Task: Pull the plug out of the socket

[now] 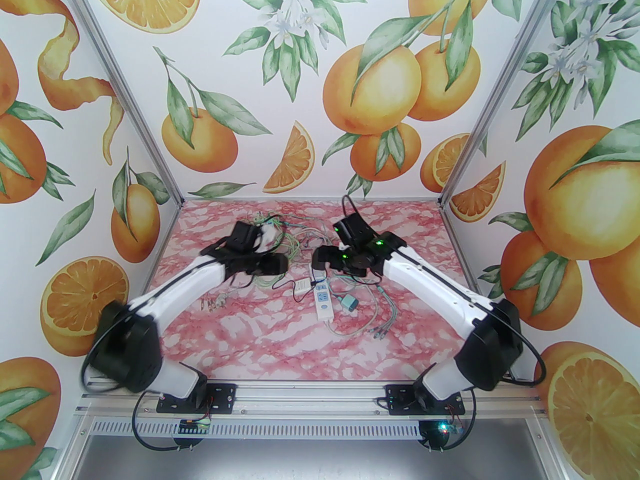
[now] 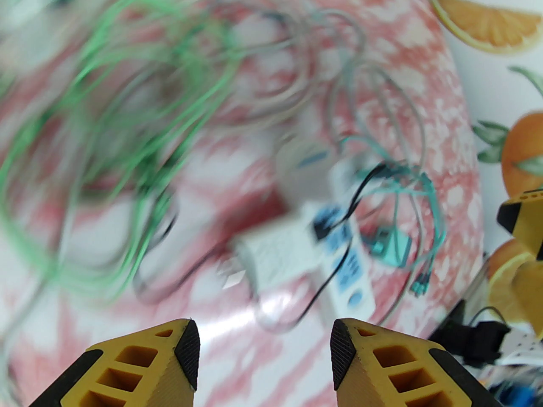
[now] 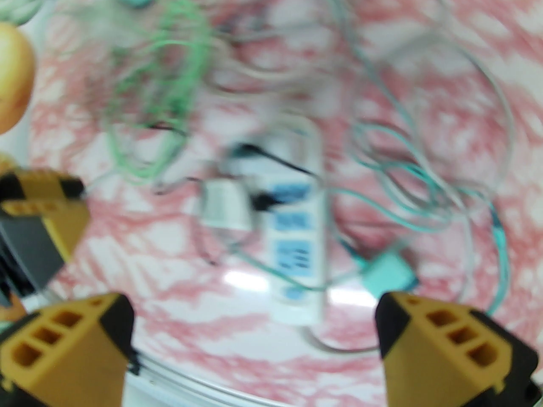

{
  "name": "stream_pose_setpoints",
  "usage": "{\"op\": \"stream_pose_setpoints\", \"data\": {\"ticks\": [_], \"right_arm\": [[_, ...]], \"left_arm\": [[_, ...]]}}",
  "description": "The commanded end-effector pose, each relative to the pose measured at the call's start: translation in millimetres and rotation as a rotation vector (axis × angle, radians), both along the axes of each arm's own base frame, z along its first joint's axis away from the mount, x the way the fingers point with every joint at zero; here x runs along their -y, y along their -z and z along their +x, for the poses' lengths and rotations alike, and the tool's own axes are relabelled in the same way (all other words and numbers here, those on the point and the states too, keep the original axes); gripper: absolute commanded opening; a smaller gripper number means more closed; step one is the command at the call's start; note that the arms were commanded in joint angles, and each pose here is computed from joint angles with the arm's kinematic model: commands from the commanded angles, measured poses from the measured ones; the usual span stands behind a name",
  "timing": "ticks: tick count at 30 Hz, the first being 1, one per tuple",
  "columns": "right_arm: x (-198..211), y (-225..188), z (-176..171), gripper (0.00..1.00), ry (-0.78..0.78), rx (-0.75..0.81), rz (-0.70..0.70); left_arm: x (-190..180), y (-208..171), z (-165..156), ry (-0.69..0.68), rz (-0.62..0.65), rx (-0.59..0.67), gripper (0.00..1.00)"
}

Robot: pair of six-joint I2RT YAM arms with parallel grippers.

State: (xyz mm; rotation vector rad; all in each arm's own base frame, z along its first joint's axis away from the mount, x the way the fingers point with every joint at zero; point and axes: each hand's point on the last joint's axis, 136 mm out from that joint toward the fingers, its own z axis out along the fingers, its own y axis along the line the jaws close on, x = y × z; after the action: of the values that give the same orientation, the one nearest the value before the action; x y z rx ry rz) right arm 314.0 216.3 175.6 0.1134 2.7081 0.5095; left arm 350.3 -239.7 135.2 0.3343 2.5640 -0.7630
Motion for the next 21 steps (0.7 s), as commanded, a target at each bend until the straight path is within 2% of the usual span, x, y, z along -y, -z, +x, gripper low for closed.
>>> {"op": "stream_pose_setpoints", "data": {"ticks": [1,3,15,21], "right_arm": [[12,-6,0,1.00,0.046,0.031,0.013],[17,-2,-4,1.00,0.053,0.023,0.008],[39,5,-8,1.00,0.089,0.001,0.040],[40,9,-6,1.00,0.083,-0.011,0.047]], "left_arm": [[16,0,18,0.122,0.044,0.084,0.50],[19,10,26,0.138,0.066,0.086,0.46],[41,61,17,0.293,0.164,0.078,0.47],[56,70,16,0.330,0.208,0.103,0.49]]}}
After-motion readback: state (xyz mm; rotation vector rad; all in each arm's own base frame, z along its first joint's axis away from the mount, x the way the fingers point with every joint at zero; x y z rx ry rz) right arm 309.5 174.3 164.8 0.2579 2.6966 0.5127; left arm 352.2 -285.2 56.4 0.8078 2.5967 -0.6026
